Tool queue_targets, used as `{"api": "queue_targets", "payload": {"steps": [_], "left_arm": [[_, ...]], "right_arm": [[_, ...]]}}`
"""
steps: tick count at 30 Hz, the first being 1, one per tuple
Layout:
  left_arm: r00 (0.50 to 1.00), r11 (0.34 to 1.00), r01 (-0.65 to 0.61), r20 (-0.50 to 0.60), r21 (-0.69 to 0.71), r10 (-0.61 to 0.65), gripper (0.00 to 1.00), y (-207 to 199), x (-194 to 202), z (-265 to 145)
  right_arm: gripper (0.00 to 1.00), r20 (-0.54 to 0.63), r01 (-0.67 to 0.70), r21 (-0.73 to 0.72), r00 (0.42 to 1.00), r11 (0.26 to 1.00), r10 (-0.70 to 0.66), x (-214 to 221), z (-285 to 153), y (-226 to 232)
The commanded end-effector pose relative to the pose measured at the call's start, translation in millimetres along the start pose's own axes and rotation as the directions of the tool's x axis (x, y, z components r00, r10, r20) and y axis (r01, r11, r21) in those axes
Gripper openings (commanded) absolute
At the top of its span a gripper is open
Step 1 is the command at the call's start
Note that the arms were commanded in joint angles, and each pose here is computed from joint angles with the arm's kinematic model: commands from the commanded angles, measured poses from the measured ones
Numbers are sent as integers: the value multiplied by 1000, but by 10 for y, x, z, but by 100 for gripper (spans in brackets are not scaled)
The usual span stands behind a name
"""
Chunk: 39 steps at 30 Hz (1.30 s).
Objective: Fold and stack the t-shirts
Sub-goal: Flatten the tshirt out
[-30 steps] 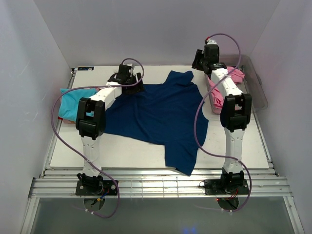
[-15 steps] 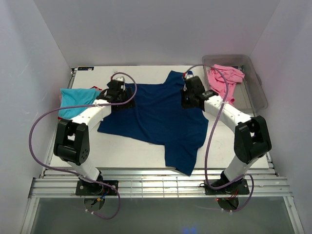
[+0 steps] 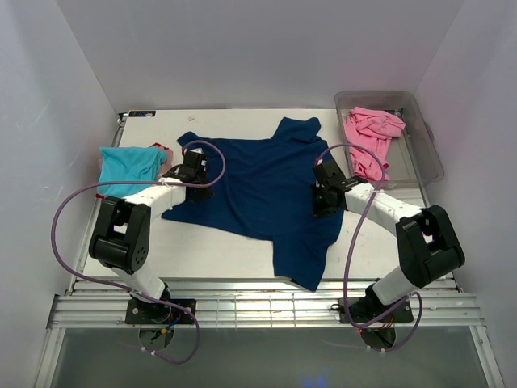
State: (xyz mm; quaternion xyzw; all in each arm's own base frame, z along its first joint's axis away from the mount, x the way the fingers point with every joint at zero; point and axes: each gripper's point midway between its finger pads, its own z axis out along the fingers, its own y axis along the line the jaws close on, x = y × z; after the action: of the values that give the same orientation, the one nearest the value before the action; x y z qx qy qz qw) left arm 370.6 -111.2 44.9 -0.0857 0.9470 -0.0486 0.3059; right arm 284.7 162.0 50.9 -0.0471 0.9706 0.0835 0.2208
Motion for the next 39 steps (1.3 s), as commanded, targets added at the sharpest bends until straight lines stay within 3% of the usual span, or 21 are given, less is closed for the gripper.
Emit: {"api": "queue_targets", "payload": {"steps": [1, 11, 17, 27, 31, 36, 38, 39], "left_arm": [[1000, 1000, 8, -12, -28, -8, 10, 103, 146, 38], [992, 994, 42, -116, -104, -54, 3, 407, 767, 17], [986, 987, 62, -144, -149, -84, 0, 503, 883, -87], [973, 976, 128, -167, -178, -158, 0, 614, 1107, -357], [973, 981, 135, -168, -138, -158, 0, 569, 1125, -431], [988, 991, 119, -87, -61, -124, 0, 436, 835, -547], [992, 993, 115, -45, -20, -116, 5, 349, 668, -627], [994, 994, 110, 12, 17, -111, 20, 268, 469, -738]], "right_arm": [[8, -10, -23, 0, 1000, 1000, 23, 87, 70, 5], [8, -122, -3, 141, 992, 990, 20, 373, 330, -270], [8, -174, 7, 262, 984, 965, 40, 531, 247, -507], [8, -193, -10, 322, 978, 947, 75, 676, 98, -709], [8, -198, -3, 338, 977, 941, 74, 714, 96, -763], [8, -137, -6, 346, 989, 938, 57, 538, 42, -766], [8, -79, -24, 339, 995, 941, 54, 364, -56, -727], [8, -24, -42, 322, 998, 946, 52, 237, -176, -684]]}}
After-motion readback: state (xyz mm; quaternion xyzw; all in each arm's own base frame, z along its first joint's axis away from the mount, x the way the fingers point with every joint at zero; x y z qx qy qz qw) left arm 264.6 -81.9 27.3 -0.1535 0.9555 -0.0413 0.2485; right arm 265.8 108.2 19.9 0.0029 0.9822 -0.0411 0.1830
